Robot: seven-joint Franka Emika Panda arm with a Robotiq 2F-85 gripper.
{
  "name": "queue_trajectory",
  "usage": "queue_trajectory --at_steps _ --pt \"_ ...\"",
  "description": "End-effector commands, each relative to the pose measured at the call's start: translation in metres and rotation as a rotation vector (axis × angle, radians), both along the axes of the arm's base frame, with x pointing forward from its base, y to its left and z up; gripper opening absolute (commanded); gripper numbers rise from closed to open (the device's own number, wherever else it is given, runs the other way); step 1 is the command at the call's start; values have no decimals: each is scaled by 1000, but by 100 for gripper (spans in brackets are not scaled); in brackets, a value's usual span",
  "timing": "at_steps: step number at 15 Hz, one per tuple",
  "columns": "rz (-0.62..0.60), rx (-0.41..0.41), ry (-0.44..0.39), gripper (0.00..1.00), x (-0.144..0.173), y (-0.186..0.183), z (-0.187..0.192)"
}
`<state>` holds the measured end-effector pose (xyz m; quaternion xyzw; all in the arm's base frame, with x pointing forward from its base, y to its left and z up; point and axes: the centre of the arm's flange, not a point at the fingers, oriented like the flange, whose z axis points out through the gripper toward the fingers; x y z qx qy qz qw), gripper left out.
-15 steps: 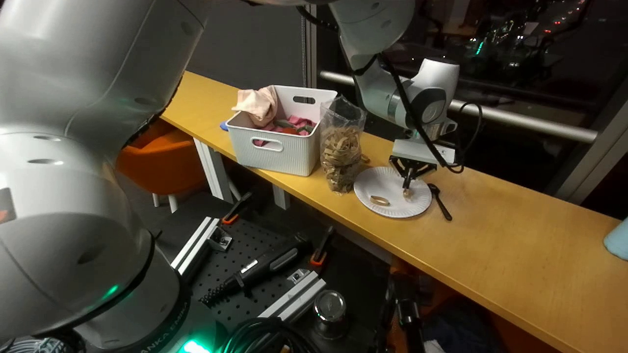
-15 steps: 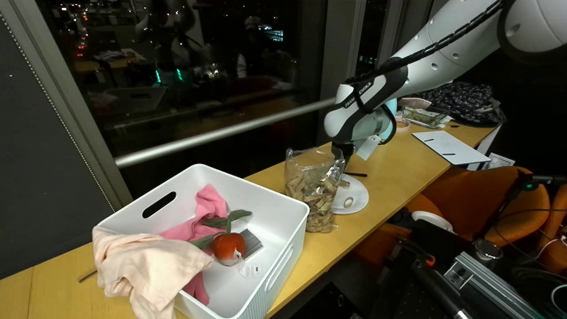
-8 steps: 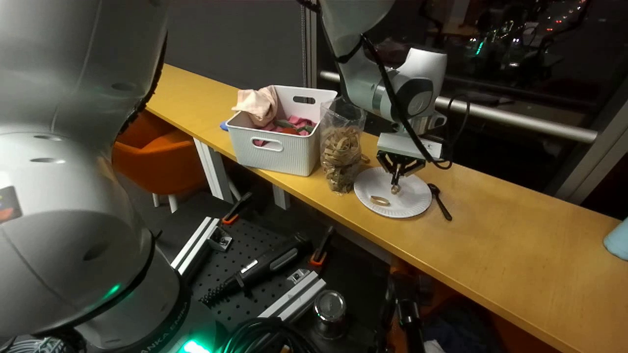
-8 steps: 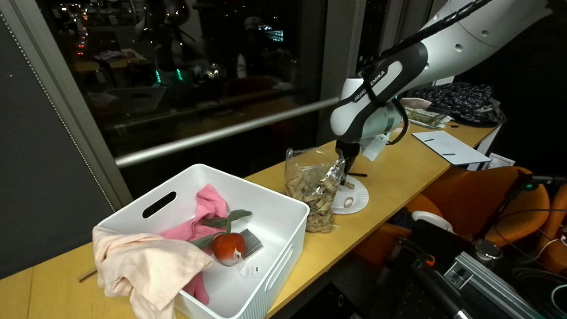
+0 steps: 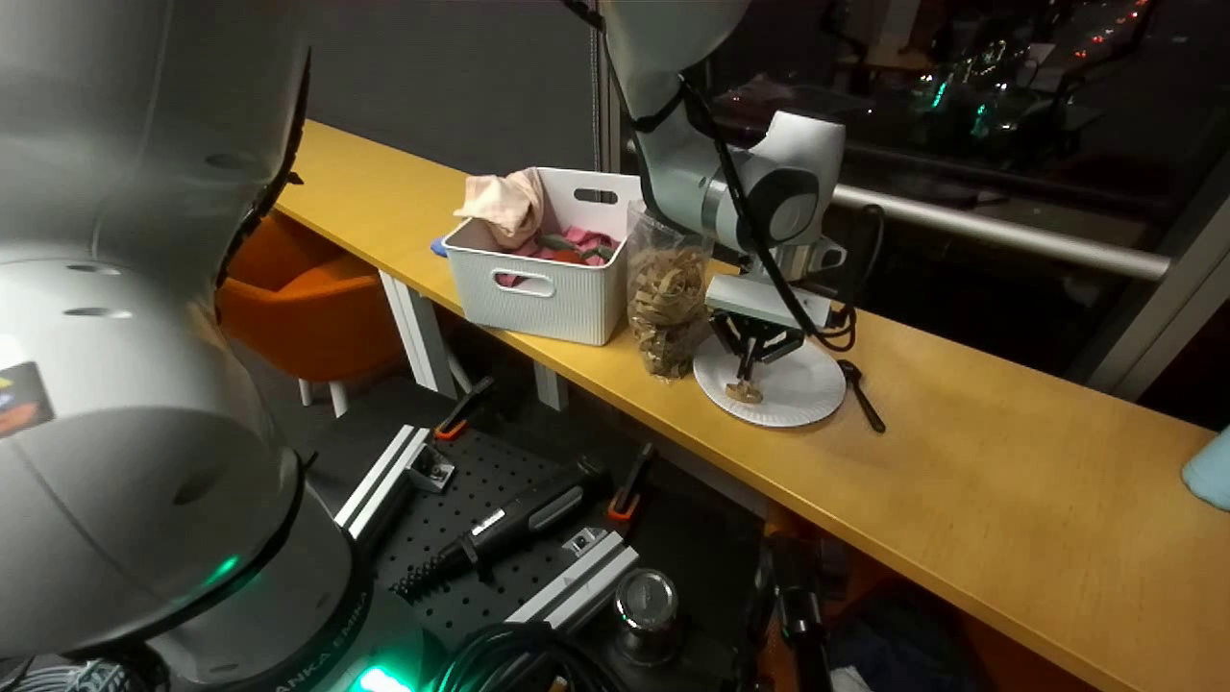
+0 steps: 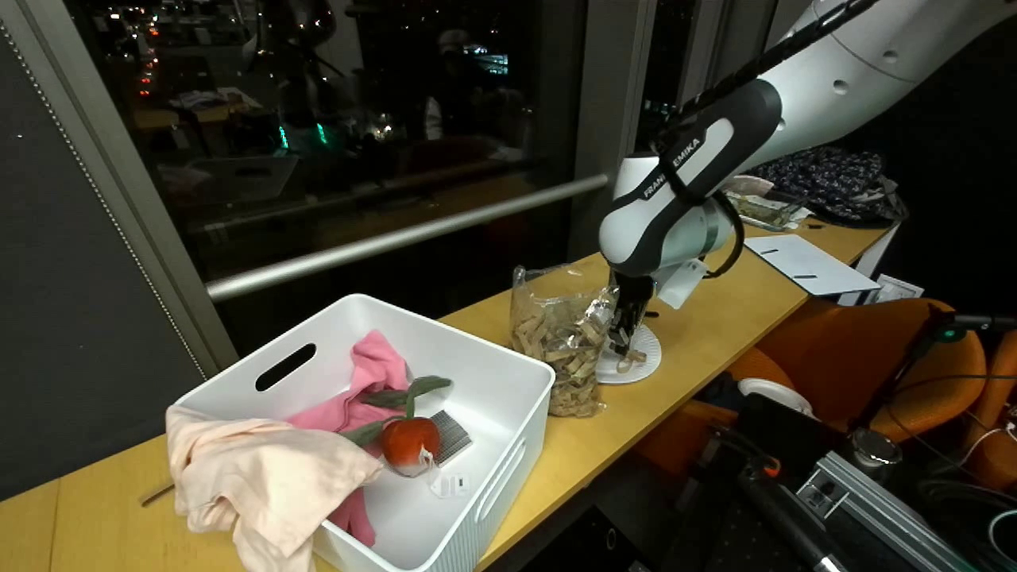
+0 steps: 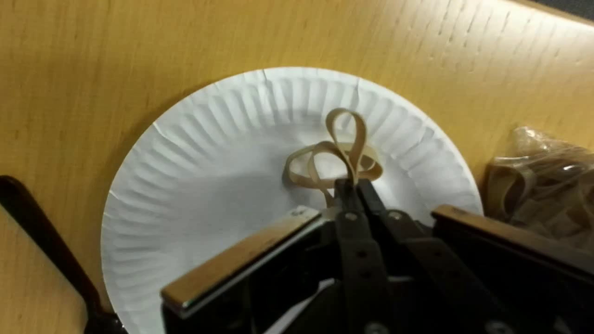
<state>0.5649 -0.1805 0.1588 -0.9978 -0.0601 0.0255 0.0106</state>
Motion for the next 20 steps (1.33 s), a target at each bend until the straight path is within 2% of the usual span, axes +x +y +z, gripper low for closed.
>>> queue_trajectory --at_steps 1,3,4,7,8,10,12,14,20 --pt "-10 -19 -1 1 -9 1 7" --pt "-16 -20 -1 18 -11 1 7" --pt "-17 -21 -1 36 -10 1 7" --pt "-14 -17 1 57 -6 1 6" --pt "-11 -17 2 54 -5 1 5" --pt "-5 -10 4 57 -1 2 0" --pt "-1 -5 8 49 1 3 -3" --pt "1 -3 10 48 1 3 -6" --pt "-24 -5 19 52 -8 -9 -9"
